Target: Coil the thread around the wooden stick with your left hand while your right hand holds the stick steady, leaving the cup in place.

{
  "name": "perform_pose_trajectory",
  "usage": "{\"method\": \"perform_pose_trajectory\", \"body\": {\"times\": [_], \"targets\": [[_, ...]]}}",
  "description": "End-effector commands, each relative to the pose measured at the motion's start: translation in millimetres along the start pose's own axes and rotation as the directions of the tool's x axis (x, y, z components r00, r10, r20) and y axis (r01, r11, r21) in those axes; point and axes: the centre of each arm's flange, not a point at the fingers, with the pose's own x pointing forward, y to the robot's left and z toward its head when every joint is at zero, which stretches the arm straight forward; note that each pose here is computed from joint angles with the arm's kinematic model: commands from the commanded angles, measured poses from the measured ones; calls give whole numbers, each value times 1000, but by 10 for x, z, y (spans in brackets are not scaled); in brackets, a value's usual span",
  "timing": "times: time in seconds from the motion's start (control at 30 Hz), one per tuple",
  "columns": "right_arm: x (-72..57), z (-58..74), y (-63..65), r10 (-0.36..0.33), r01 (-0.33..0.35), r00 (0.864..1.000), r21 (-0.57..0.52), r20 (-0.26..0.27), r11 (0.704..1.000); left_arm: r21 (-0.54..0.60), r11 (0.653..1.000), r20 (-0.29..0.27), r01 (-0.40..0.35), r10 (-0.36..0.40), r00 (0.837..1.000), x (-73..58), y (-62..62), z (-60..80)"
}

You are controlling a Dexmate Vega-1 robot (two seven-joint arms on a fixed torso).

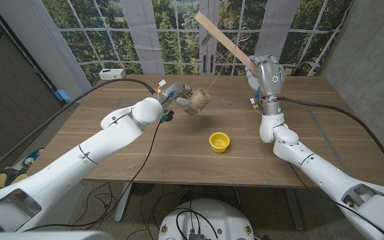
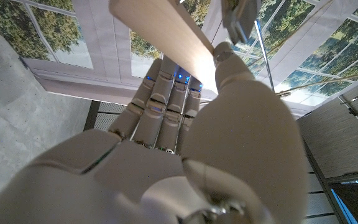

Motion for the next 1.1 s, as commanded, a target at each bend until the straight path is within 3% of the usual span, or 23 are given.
{"method": "perform_pose_trajectory", "body": {"times": [0.03, 0.2, 0.6, 0.8, 1.1], "targets": [[-63, 47, -92, -38, 37, 999, 28, 28, 999, -53, 993, -94, -109, 104, 990, 15, 264, -311], [-80, 104, -132, -49, 47, 997, 39, 55, 998, -71, 986, -85, -151, 145, 986, 73, 377, -309], [-99, 260, -173, -65, 58, 991, 60, 115, 996, -72, 979, -55, -192, 188, 981, 284, 679, -138], [-102, 294, -159, -60, 53, 990, 58, 128, 997, -37, 976, -32, -214, 213, 976, 382, 907, 40], [-108, 285, -97, -45, 41, 992, 43, 120, 998, -12, 962, 23, -272, 272, 962, 412, 1241, 351]]}}
